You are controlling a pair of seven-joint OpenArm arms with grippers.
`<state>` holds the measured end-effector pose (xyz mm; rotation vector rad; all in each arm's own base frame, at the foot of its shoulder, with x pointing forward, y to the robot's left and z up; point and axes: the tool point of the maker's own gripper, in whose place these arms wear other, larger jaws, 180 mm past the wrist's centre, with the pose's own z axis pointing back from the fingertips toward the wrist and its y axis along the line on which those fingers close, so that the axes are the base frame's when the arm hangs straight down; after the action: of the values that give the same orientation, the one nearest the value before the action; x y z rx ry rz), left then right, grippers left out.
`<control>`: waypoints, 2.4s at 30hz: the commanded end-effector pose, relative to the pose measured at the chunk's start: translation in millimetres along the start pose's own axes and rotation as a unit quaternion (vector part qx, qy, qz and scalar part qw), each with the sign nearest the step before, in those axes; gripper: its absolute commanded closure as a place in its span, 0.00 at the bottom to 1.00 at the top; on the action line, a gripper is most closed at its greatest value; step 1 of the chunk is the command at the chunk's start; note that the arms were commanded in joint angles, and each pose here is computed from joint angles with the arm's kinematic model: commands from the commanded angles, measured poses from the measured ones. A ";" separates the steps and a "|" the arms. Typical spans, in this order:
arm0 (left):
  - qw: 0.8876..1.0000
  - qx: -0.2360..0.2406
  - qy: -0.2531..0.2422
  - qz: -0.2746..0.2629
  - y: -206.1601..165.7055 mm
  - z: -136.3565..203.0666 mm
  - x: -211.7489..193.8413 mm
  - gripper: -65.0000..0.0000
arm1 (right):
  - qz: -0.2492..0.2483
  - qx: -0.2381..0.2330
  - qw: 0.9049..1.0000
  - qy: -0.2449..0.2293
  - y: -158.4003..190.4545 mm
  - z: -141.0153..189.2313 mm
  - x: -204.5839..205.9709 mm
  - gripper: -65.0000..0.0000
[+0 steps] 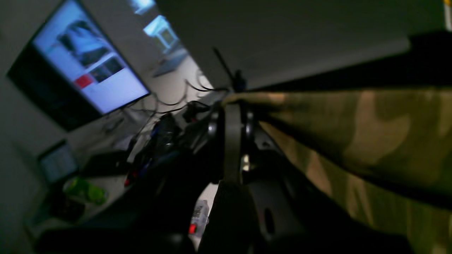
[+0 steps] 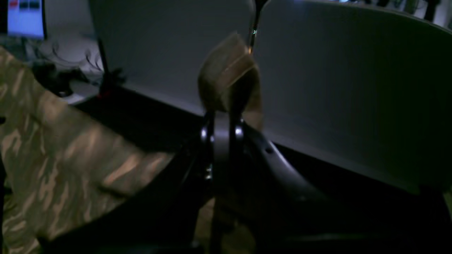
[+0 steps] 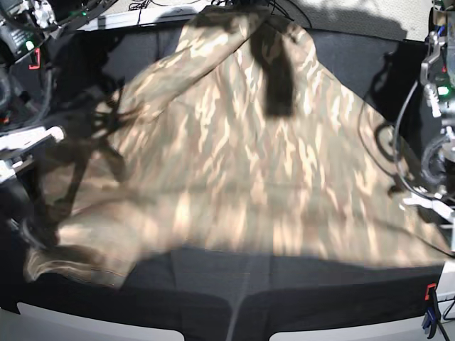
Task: Layout the t-shirt on the table in an organized manner, then fold the t-shirt properly
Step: 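Lift the shirt with both grippers and shake it out flat, then lower the spread shirt onto the table with both grippers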
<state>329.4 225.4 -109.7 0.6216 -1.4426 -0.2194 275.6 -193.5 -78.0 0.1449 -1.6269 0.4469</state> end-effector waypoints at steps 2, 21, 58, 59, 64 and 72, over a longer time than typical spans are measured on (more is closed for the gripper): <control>0.999 -0.018 -0.029 -0.018 -3.3 0.9 13.7 1.00 | 0.023 -0.037 0.999 -0.004 -14.8 3.9 6.5 1.00; 0.991 -0.033 0.104 -0.076 -18.4 39.8 -74.0 1.00 | 0.012 -0.156 0.986 0.055 -60.0 65.6 -18.0 1.00; 0.984 -0.165 -0.020 0.062 -90.4 -47.1 -50.4 1.00 | -0.013 -0.082 0.991 0.105 -46.1 -91.5 -83.9 1.00; 0.984 -0.164 -0.014 0.072 -89.6 -55.5 -52.1 1.00 | -0.020 -0.081 0.991 0.105 -50.9 -97.6 -85.7 1.00; 0.977 -0.161 0.042 0.131 -93.3 -97.6 -93.2 1.00 | -0.055 -0.079 0.991 0.092 -67.4 -120.3 -87.7 1.00; 0.965 -0.176 0.091 0.171 -125.8 -134.9 -134.6 1.00 | -0.087 -0.085 0.987 0.108 -90.9 -142.4 -102.7 1.00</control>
<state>457.1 220.6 -317.6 0.0830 -1.1884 -0.1404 447.2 -238.6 -182.8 0.1146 -1.3321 0.1739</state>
